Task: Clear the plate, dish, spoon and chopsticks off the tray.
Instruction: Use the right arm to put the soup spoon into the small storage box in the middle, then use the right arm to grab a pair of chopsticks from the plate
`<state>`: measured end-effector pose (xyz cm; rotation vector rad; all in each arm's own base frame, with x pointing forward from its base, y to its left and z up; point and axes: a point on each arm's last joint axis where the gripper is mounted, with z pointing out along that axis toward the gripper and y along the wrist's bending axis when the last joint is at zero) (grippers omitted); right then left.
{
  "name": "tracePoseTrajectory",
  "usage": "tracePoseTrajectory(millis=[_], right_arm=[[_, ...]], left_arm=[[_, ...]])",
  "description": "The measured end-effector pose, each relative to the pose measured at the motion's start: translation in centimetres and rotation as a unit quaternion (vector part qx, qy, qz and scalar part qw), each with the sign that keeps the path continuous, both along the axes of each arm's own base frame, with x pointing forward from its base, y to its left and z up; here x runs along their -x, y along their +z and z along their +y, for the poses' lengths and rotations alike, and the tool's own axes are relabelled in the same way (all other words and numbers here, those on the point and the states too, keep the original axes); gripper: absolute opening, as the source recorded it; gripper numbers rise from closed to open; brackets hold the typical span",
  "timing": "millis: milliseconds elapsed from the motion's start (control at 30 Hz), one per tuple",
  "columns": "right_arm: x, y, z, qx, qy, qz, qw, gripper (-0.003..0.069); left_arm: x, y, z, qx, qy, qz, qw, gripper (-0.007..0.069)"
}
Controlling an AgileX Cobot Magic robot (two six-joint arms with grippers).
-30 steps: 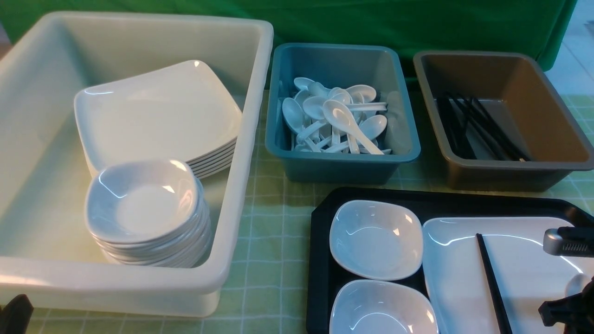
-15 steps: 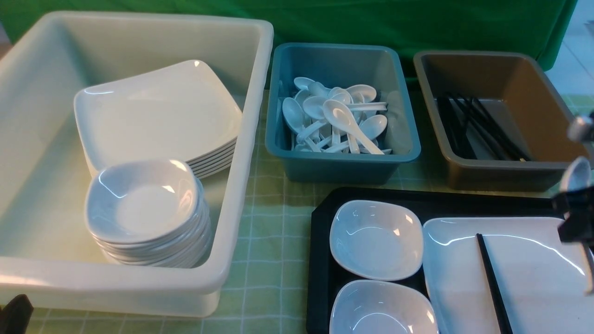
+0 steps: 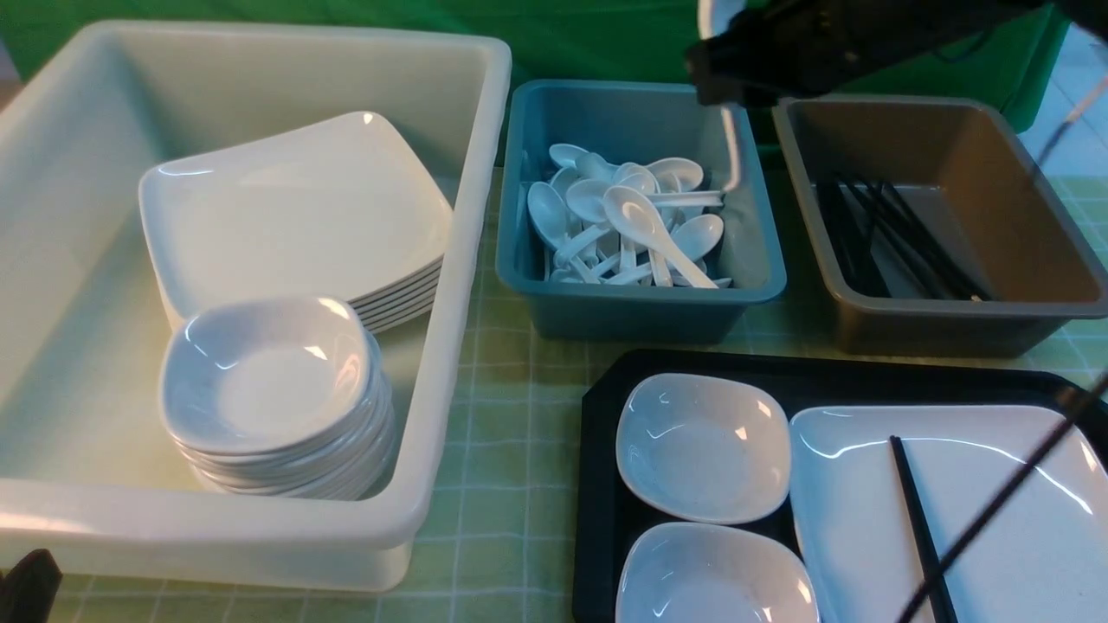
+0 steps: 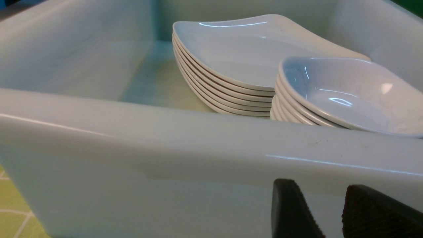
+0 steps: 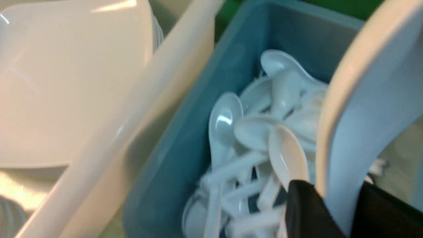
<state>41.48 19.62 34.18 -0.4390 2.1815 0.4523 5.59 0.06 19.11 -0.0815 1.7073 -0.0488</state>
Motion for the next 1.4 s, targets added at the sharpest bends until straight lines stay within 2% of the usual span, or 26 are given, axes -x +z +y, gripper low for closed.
tracePoseTrajectory(millis=[100,233,300,367,400,433,467,500,533,600,733,767,833,1000,1133,1167,1400], right_arm=[[-3.0,-3.0,1.7,0.001,-0.002,-0.006,1.0,0.0262],[-4.2,-5.4,2.1,0.017,0.002,0.021,1.0,0.0348],[-3.9,-5.4,2.1,0.028,0.011,0.043,0.999,0.0347],[-3.3,-4.7,2.0,0.042,0.026,0.063,0.997,0.0321],[-2.5,-3.9,1.8,0.062,0.046,0.087,0.993,0.0272],[-2.2,-3.8,1.7,0.068,0.051,0.098,0.992,0.0256],[-0.9,-2.2,1.2,0.094,0.077,0.124,0.985,0.0182],[-0.7,-2.0,1.2,0.097,0.079,0.126,0.984,0.0173],[0.6,0.0,0.6,0.108,0.086,0.13,0.982,0.0111],[2.0,2.6,-0.3,0.112,0.077,0.118,0.984,0.0042],[6.6,7.7,-2.5,0.086,0.048,0.09,0.991,0.0005],[6.8,7.8,-2.6,0.086,0.047,0.089,0.991,0.0005],[10.4,8.6,-4.3,0.086,0.039,0.099,0.991,0.0013],[16.3,5.3,-7.3,0.103,0.0,0.173,0.98,0.0054],[21.1,-1.3,-9.5,0.1,-0.055,0.256,0.96,0.0143],[22.3,-4.4,-10.1,0.094,-0.078,0.277,0.953,0.0189],[23.6,-11.3,-10.8,0.107,-0.12,0.343,0.925,0.031]], left_arm=[[0.0,0.0,0.0,0.0,0.0,0.0,1.0,0.0225],[0.0,0.0,0.0,0.0,0.0,0.0,1.0,0.0225],[0.0,0.0,0.0,0.0,0.0,0.0,1.0,0.0225],[0.0,0.0,0.0,0.0,0.0,0.0,1.0,0.0225],[0.0,0.0,0.0,0.0,0.0,0.0,1.0,0.0225],[0.0,0.0,0.0,0.0,0.0,0.0,1.0,0.0225],[0.0,0.0,0.0,0.0,0.0,0.0,1.0,0.0225],[0.0,0.0,0.0,0.0,0.0,0.001,1.0,0.0225],[0.0,0.0,0.0,-0.001,0.0,0.001,1.0,0.0225],[0.0,0.0,0.0,-0.001,0.0,0.001,1.0,0.0225],[0.0,0.0,0.0,-0.002,0.0,0.001,1.0,0.0225],[0.0,0.0,0.0,-0.002,0.0,0.001,1.0,0.0225],[0.0,0.0,0.0,-0.002,0.0,0.001,1.0,0.0225],[0.0,0.0,0.0,-0.002,0.0,0.001,1.0,0.0225],[0.0,0.0,0.0,-0.002,0.0,0.001,1.0,0.0225],[0.0,0.0,0.0,-0.002,0.0,0.001,1.0,0.0225],[0.0,0.0,0.0,-0.002,0.0,0.001,1.0,0.0225]])
